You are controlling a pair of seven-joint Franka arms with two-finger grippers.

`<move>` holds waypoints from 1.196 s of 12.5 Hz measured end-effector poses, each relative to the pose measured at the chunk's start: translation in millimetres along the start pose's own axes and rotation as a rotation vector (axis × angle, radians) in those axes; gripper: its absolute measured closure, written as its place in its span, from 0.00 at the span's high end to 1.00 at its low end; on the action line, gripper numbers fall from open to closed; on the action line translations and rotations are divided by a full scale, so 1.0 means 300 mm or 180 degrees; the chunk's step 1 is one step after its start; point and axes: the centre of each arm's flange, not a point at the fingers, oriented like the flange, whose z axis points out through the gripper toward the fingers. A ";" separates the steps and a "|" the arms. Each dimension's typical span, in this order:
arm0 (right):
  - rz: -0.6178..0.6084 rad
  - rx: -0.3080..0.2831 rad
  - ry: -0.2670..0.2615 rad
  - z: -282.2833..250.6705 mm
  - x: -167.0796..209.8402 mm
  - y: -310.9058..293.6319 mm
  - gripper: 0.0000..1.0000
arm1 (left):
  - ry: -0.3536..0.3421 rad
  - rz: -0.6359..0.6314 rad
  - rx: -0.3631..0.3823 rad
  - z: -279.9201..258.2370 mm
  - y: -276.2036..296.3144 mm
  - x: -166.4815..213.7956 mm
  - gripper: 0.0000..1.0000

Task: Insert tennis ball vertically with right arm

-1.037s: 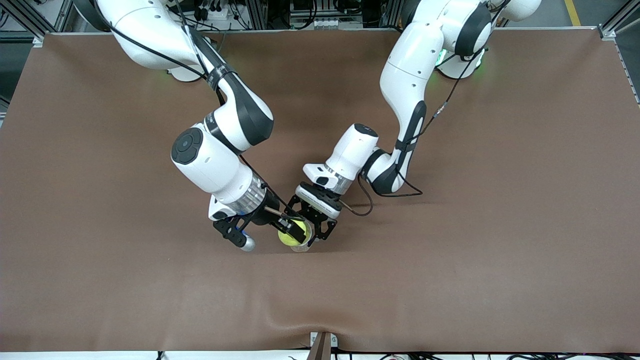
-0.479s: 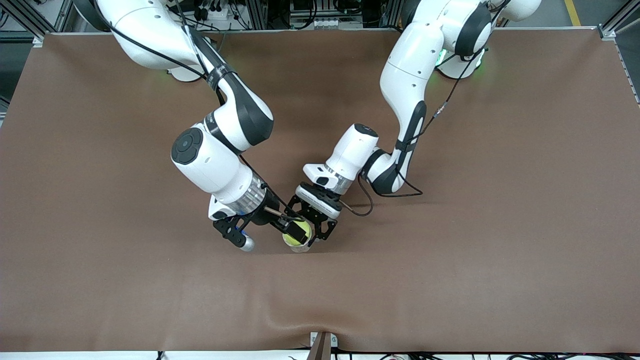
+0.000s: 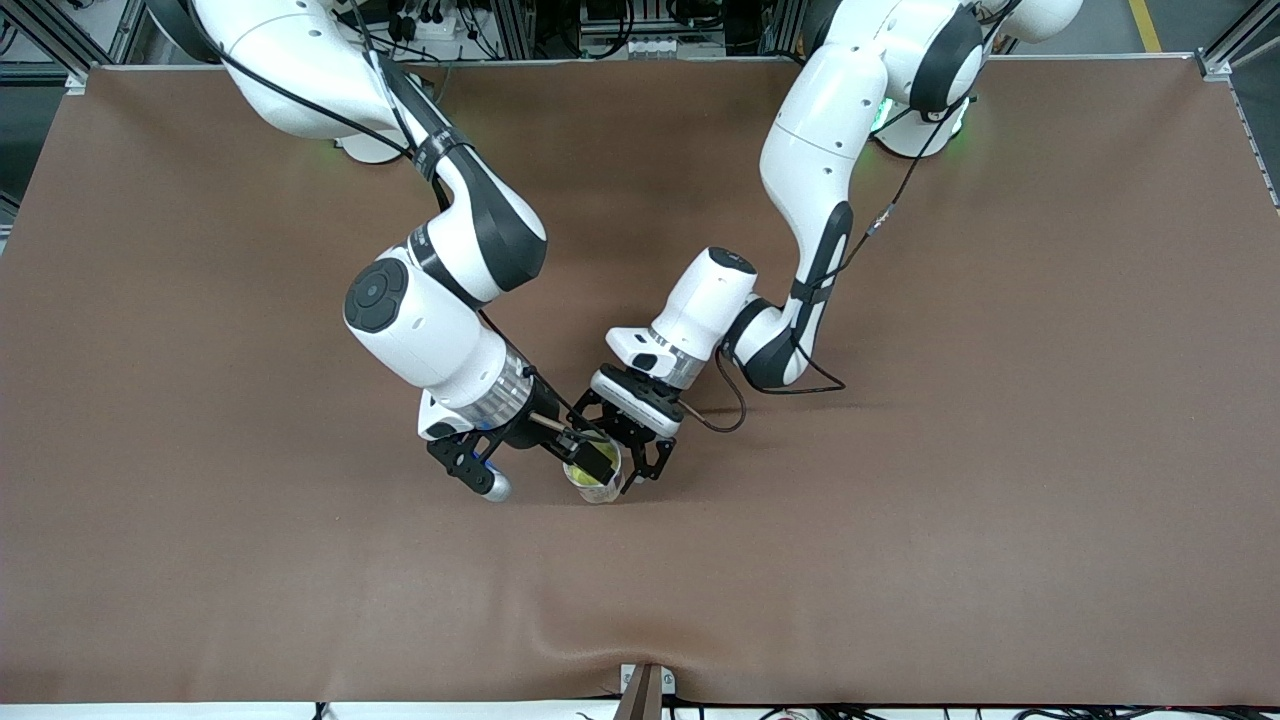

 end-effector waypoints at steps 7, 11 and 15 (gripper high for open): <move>-0.0946 -0.0606 -0.0364 -0.572 0.196 0.135 1.00 | 0.0154 -0.0010 -0.0052 -0.013 0.022 0.069 1.00; -0.1696 -0.1012 -0.0379 -0.911 0.227 0.259 1.00 | 0.0327 -0.0049 -0.0117 -0.058 0.057 0.179 1.00; -0.2146 -0.1300 -0.0519 -1.231 0.300 0.483 1.00 | 0.0549 -0.0072 -0.0145 -0.141 0.070 0.345 1.00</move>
